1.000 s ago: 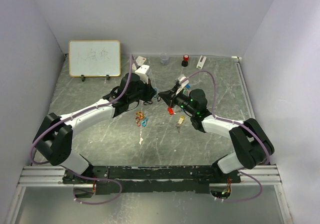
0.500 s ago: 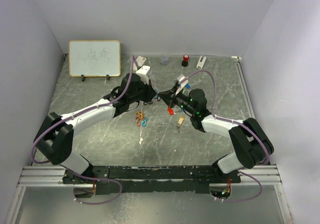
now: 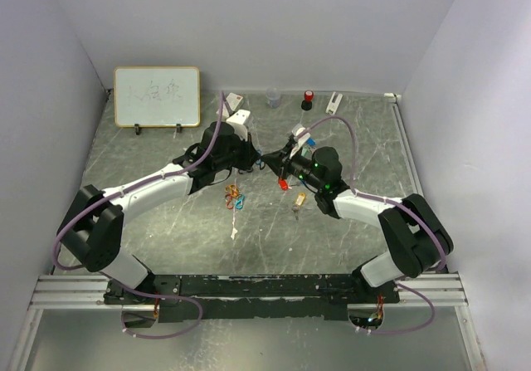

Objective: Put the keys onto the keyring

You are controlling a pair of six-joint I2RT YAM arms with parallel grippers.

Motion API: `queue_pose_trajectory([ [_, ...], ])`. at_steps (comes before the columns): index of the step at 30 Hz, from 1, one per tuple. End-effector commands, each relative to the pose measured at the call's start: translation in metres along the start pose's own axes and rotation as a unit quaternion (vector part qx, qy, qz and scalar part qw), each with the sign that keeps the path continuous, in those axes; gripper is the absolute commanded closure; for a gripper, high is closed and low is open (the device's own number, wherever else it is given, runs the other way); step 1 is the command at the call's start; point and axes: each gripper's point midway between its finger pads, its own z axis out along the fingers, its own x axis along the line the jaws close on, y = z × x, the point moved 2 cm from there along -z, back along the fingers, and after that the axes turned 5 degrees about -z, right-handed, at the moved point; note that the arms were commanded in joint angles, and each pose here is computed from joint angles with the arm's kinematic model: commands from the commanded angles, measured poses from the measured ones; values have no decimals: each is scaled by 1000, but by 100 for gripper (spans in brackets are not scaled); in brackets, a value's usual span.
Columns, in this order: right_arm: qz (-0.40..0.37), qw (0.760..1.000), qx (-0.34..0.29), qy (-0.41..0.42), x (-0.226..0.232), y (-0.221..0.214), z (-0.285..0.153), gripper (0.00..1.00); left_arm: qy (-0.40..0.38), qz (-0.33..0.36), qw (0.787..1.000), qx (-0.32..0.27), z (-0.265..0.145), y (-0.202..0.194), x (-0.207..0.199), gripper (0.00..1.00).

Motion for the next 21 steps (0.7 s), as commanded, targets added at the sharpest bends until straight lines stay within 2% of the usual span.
queue_pose_trajectory([
  [1,-19,1000,-16,12,4,13,5,100,-21,10,1000,-15,1,16,-15,93],
  [21,-25,999,1,23,13,6,3,100,6,13,1000,-25,6,22,-8,93],
])
